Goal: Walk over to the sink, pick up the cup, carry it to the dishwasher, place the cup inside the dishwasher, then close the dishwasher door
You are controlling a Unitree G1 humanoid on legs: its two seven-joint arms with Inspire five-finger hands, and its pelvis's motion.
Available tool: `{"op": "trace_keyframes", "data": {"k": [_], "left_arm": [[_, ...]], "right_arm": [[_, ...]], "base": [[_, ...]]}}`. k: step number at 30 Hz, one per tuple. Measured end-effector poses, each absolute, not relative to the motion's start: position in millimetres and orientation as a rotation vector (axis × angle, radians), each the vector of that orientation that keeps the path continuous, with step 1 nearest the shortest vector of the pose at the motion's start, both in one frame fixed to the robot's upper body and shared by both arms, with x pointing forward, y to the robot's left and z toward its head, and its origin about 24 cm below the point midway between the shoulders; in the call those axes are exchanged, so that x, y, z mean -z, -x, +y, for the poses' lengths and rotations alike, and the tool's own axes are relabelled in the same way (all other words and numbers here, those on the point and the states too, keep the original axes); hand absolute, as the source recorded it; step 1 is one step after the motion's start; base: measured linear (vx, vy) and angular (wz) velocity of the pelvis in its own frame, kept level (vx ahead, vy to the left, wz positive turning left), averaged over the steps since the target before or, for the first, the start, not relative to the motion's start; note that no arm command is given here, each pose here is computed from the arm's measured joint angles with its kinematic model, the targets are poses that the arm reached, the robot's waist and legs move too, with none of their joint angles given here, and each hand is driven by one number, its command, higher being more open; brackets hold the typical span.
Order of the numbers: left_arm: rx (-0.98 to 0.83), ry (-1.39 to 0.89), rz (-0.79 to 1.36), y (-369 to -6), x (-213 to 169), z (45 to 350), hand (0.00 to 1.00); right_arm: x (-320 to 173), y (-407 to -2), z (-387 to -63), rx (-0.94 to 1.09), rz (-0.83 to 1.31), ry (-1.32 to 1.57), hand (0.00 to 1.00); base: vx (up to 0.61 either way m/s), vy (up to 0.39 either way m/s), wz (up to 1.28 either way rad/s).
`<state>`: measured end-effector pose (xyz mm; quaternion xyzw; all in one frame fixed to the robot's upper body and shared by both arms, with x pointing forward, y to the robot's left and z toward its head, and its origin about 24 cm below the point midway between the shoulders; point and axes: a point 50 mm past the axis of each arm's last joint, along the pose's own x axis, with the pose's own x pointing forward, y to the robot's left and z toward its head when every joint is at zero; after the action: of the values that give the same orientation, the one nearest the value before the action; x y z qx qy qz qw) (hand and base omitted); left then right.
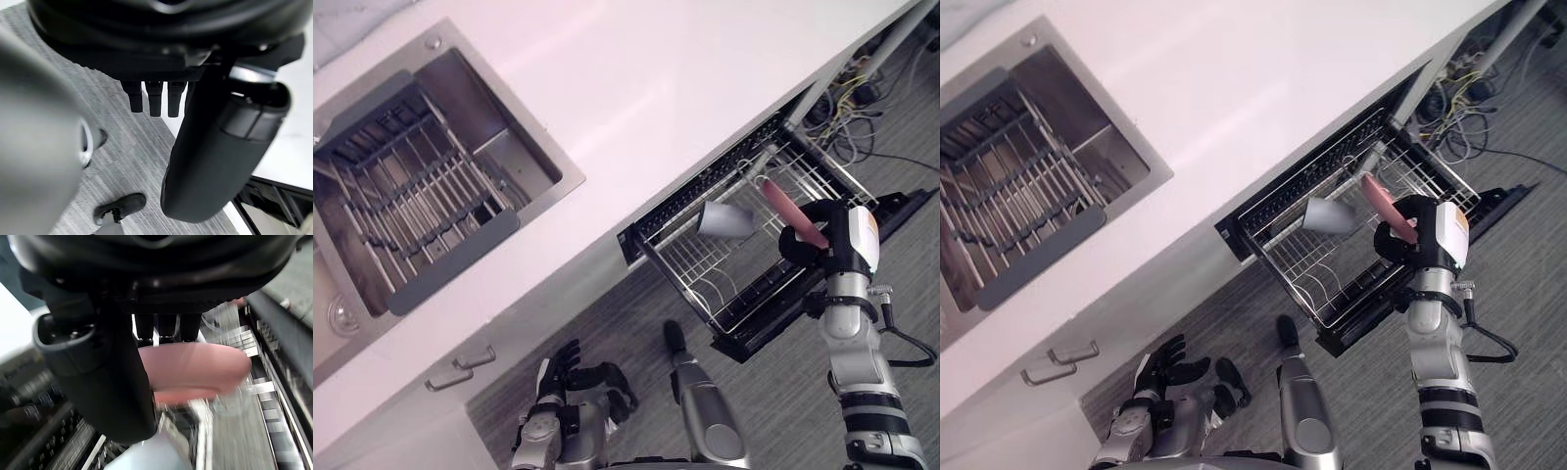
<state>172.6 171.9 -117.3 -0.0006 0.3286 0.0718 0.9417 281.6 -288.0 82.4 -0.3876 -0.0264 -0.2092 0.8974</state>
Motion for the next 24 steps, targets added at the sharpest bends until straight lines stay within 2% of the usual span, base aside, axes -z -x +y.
{"op": "trace_keyframes", "data": {"k": [6,7,17,24], "left_arm": [[-0.145,-0.016,0.642,-180.9,112.5,176.3,0.90],[-0.144,-0.015,0.638,-182.0,111.9,175.8,0.90],[-0.147,-0.014,0.582,-198.2,102.5,172.4,0.90],[-0.151,-0.006,0.571,-201.8,100.4,169.7,0.90]], "right_arm": [[-92.8,-293.6,-291.1,0.439,-0.072,0.784,0.30],[-94.7,-295.6,-291.4,0.439,-0.075,0.783,0.90],[-82.3,-302.5,-273.4,0.401,-0.036,0.727,0.90],[-106.2,-284.9,-276.5,0.478,-0.156,0.705,0.90]], "base": [[0.00,-0.007,0.01],[-0.01,-0.016,0.03],[-0.01,-0.033,0.05],[0.01,-0.010,0.02]]}}
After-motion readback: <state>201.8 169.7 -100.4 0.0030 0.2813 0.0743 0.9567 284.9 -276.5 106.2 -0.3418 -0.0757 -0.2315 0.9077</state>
